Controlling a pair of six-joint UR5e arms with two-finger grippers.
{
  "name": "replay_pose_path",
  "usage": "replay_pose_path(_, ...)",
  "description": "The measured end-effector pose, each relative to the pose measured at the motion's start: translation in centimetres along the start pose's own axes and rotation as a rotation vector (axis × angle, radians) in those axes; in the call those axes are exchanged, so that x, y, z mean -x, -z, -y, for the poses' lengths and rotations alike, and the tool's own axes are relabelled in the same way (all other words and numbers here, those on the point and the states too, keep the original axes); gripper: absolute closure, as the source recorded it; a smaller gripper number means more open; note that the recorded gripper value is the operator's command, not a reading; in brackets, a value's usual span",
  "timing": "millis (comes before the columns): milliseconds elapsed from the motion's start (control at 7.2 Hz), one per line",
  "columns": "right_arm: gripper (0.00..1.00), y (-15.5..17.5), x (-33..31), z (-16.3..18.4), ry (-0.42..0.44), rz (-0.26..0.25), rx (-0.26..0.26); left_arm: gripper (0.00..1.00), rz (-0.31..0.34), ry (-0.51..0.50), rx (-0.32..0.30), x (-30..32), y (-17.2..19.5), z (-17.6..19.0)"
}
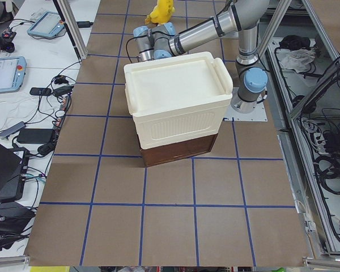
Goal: Pull drawer sideways
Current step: 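Pull the drawer outward from the cabinet with the left gripper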
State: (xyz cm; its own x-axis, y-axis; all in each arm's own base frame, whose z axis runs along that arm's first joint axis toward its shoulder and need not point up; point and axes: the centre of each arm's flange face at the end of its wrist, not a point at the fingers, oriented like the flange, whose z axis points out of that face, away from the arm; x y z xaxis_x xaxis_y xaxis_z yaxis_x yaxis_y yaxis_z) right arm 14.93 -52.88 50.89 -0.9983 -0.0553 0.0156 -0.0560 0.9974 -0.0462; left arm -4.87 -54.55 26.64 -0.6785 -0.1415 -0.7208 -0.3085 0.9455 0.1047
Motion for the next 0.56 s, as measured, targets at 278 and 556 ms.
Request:
replay_pose_path(278, 0.00, 0.00, 0.00, 0.00, -0.001, 0.000, 0.000, 1.00, 0.004, 0.009, -0.006, -0.57, 0.45, 0.03)
replay_pose_path(556, 0.00, 0.00, 0.00, 0.00, -0.001, 0.000, 0.000, 1.00, 0.011, 0.012, -0.008, -1.09, 1.10, -0.02)
